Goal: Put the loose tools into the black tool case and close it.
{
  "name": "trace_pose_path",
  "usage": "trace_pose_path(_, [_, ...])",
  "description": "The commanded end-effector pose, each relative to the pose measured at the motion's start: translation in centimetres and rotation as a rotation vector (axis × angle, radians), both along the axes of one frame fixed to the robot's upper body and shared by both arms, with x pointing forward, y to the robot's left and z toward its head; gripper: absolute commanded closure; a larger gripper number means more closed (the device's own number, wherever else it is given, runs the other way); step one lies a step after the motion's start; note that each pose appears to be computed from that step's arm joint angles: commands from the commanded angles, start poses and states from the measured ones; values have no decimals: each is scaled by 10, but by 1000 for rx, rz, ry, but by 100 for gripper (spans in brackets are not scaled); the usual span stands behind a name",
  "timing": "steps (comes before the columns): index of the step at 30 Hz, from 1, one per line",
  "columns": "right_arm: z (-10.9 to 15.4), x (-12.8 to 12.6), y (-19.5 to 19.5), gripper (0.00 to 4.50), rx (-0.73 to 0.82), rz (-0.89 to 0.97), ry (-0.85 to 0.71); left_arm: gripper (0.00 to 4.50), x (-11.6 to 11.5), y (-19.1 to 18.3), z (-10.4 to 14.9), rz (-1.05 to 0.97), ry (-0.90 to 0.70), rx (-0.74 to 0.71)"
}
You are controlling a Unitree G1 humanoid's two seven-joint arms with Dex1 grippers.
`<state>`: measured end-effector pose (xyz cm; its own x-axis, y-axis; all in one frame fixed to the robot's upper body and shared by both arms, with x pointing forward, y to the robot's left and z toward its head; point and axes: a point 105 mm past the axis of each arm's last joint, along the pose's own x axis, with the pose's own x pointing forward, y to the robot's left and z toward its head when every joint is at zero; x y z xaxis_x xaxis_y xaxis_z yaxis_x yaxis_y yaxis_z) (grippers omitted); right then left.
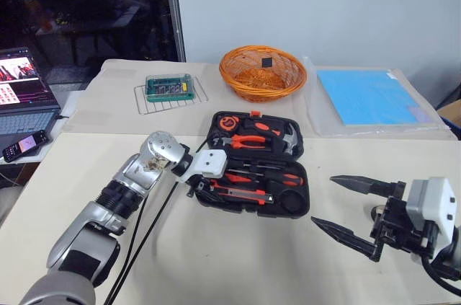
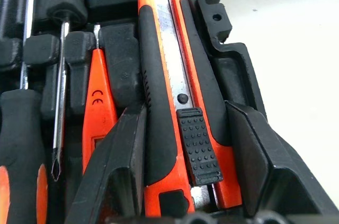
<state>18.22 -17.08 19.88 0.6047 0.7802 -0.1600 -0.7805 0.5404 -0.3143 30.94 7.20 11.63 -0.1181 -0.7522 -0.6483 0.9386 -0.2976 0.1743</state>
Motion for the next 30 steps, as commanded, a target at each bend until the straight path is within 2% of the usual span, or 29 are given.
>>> trace_pose_path(1, [8,0,2,0,-6,14,-39,221,-4,-4,0,-39,27,12])
trace_pose_path(2, [8,0,2,0,-7,13,-42,170,-4,-3,3,-34,34,3])
trace_pose_path(5, [8,-1,1,0,-8,1,-48,82,2,-3,39,65,108,-171])
trace_pose_path(7, [7,-1,0,0,-5,-8,-47,82,-3,6,58,95,166,-256])
trace_pose_path(9, [6,-1,-1,0,-5,-12,-45,82,-7,12,66,151,251,-319])
trace_pose_path(12, [5,1,0,0,8,-19,-49,156,-8,15,66,257,295,-399])
trace_pose_path(16, [5,3,1,0,16,-15,-48,307,-9,14,49,350,250,-400])
trace_pose_path(18, [5,5,1,0,18,-11,-47,384,-12,7,40,365,232,-372])
trace_pose_path(20, [4,6,2,0,19,-3,-43,447,-11,3,19,414,240,-277])
trace_pose_path(23, [2,6,4,0,17,10,-34,447,-6,7,-20,472,179,-81])
trace_pose_path(26, [1,5,3,0,10,13,-23,447,-14,14,-48,459,172,52])
trace_pose_path(30, [0,3,2,0,4,5,-9,447,-15,7,-53,467,160,10])
